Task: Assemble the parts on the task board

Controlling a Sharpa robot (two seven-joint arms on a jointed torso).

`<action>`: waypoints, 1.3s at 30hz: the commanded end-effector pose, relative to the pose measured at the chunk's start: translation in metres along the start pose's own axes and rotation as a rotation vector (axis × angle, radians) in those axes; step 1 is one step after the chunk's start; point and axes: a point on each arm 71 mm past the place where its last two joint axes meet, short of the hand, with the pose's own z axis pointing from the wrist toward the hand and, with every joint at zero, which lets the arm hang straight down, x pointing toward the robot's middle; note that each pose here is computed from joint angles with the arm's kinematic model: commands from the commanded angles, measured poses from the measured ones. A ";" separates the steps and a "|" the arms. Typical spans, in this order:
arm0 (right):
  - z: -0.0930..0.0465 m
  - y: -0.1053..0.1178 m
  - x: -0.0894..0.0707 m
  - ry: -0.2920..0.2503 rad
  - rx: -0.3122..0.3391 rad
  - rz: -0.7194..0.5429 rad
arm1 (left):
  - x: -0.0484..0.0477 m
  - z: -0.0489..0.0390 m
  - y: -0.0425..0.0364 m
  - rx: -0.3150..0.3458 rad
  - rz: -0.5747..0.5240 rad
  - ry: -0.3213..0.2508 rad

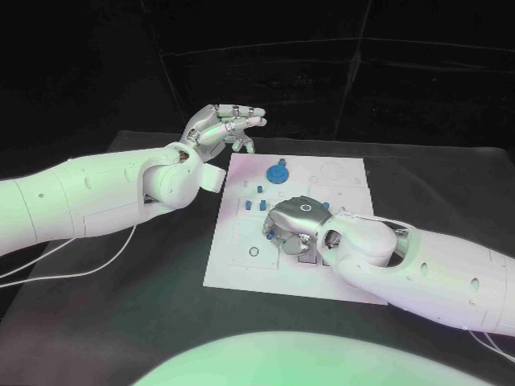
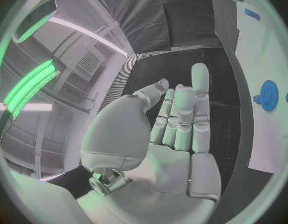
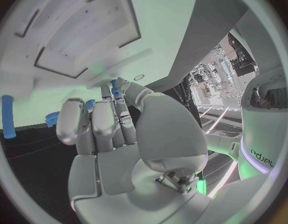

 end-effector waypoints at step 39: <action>-0.048 -0.033 -0.030 -0.134 0.097 0.065 | -0.0017 -0.0008 0.0003 -0.008 -0.010 0.011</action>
